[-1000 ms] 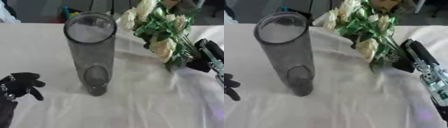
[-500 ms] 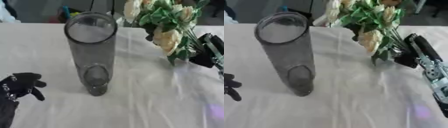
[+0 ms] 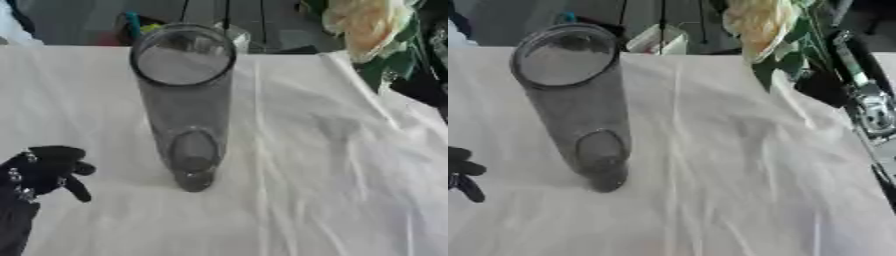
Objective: Arrange flowers into the vase.
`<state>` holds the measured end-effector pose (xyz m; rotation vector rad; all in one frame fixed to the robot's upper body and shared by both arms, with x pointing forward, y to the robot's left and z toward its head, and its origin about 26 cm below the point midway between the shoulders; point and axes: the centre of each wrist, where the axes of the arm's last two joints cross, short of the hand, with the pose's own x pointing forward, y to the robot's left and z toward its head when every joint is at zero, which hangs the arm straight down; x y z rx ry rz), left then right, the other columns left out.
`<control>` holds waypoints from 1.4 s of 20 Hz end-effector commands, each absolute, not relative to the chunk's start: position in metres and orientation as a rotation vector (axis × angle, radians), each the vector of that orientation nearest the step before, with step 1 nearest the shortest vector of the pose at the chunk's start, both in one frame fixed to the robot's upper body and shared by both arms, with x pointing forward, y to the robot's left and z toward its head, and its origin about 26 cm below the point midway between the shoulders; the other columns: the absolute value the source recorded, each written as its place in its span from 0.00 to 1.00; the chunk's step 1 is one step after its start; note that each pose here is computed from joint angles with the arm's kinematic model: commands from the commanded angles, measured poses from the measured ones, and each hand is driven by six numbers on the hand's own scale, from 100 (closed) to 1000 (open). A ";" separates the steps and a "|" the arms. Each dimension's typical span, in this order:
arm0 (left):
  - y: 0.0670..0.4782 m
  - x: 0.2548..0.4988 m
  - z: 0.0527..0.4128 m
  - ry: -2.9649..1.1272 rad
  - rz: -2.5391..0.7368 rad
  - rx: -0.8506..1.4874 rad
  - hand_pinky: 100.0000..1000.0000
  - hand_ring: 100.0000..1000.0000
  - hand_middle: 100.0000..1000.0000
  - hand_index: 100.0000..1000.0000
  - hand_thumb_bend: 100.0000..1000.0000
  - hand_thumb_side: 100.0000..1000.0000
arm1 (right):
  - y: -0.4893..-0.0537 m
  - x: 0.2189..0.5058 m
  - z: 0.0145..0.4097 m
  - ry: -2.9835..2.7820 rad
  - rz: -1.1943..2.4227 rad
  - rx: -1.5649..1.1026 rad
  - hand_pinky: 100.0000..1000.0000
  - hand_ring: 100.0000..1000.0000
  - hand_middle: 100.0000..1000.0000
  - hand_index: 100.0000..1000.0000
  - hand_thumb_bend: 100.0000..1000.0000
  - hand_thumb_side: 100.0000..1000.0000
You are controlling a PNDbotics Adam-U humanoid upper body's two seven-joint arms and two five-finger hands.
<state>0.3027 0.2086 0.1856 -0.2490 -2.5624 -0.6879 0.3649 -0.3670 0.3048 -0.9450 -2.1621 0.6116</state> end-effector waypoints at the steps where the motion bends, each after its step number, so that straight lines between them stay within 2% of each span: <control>1: 0.208 0.300 0.191 -2.582 -0.697 -0.259 0.42 0.66 0.71 0.71 0.00 1.00 | -0.364 0.352 0.336 -2.236 0.561 -0.934 0.00 0.14 0.00 0.00 0.00 0.53; 6: 0.208 0.300 0.190 -2.576 -0.697 -0.265 0.42 0.66 0.71 0.71 0.00 1.00 | -0.347 0.346 0.357 -2.329 0.470 -0.805 0.00 0.11 0.00 0.00 0.00 0.52; 7: 0.208 0.300 0.190 -2.575 -0.697 -0.266 0.42 0.66 0.71 0.71 0.00 1.00 | -0.344 0.345 0.361 -2.345 0.454 -0.783 0.00 0.11 0.00 0.00 0.00 0.64; 8: 0.208 0.300 0.189 -2.574 -0.698 -0.268 0.42 0.66 0.71 0.71 0.00 1.00 | -0.340 0.345 0.366 -2.364 0.440 -0.761 0.00 0.10 0.00 0.00 0.00 0.52; 15: 0.208 0.299 0.188 -2.566 -0.697 -0.286 0.42 0.66 0.71 0.71 0.00 1.00 | -0.315 0.343 0.389 -2.473 0.360 -0.596 0.00 0.07 0.00 0.00 0.00 0.51; 16: 0.208 0.299 0.188 -2.565 -0.697 -0.286 0.42 0.66 0.71 0.71 0.00 1.00 | -0.313 0.343 0.391 -2.484 0.352 -0.578 0.00 0.06 0.00 0.00 0.08 0.61; 17: 0.208 0.299 0.188 -2.563 -0.697 -0.288 0.42 0.66 0.71 0.71 0.00 1.00 | -0.309 0.343 0.395 -2.505 0.340 -0.547 0.00 0.06 0.00 0.00 0.00 0.50; 18: 0.208 0.299 0.188 -2.562 -0.697 -0.291 0.42 0.66 0.71 0.71 0.00 1.00 | -0.306 0.343 0.398 -2.519 0.329 -0.527 0.00 0.05 0.00 0.00 0.00 0.50; 19: 0.208 0.299 0.187 -2.561 -0.697 -0.293 0.42 0.66 0.71 0.71 0.00 1.00 | -0.304 0.343 0.400 -2.529 0.321 -0.512 0.00 0.05 0.00 0.00 0.00 0.55; 20: 0.208 0.299 0.187 -2.559 -0.697 -0.296 0.42 0.66 0.71 0.71 0.00 1.00 | -0.301 0.344 0.403 -2.540 0.314 -0.498 0.00 0.04 0.00 0.00 0.00 0.50; 28: 0.208 0.298 0.185 -2.543 -0.709 -0.309 0.42 0.66 0.71 0.71 0.00 1.00 | -0.282 0.343 0.423 -2.625 0.224 -0.364 0.00 0.01 0.00 0.00 0.00 0.49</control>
